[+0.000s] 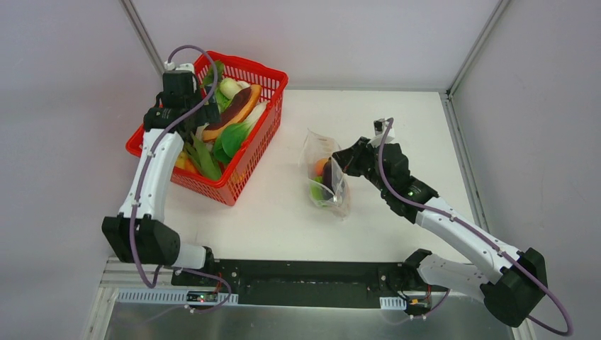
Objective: Place the food in the zip-top bag and seal the zipper
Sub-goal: Adjust the zipper food storage bag at the center of the board, then pick up the fake vegetable from the bin, then place the fake vegetable in the zipper food storage bag, then pick up the fake vegetable from the bin.
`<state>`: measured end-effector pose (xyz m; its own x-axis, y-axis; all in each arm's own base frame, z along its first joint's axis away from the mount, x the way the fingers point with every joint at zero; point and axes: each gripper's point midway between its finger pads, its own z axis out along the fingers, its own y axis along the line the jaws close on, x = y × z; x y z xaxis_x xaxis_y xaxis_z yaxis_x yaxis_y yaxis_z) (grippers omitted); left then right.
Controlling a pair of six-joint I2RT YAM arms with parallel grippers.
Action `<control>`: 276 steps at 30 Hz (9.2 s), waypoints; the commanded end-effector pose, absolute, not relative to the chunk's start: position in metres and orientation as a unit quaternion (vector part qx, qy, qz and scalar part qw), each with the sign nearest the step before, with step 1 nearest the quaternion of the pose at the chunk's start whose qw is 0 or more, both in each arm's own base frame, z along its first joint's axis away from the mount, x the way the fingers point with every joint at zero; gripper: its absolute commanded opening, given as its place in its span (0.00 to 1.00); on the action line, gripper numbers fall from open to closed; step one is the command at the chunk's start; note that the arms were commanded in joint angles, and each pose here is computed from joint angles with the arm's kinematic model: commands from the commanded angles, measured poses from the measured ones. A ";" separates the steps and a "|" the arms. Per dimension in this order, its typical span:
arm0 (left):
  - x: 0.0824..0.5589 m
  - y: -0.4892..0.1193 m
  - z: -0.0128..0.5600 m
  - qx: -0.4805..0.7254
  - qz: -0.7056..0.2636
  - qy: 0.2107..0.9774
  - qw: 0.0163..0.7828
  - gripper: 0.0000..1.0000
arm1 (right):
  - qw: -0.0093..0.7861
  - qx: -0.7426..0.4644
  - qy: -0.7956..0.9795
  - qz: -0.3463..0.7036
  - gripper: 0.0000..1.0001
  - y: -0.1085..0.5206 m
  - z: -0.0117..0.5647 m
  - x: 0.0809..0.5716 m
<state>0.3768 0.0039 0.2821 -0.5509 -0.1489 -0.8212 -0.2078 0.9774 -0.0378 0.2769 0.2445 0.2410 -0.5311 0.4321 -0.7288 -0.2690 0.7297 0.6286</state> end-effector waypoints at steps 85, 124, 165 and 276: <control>0.399 0.053 0.272 -0.058 0.077 0.806 0.583 0.00 | 0.504 0.067 0.763 0.400 0.00 0.239 0.275 0.273; 0.203 -0.190 0.454 0.269 -0.445 0.552 0.652 0.00 | 0.488 0.072 0.765 0.414 0.00 0.250 0.270 0.280; 0.257 -0.313 0.262 0.539 -0.138 0.624 0.548 0.02 | 0.492 0.072 0.762 0.415 0.00 0.247 0.275 0.277; 0.338 0.022 0.296 -0.084 -0.029 0.871 0.483 0.95 | 0.426 -0.106 0.768 0.465 0.00 0.285 0.267 0.242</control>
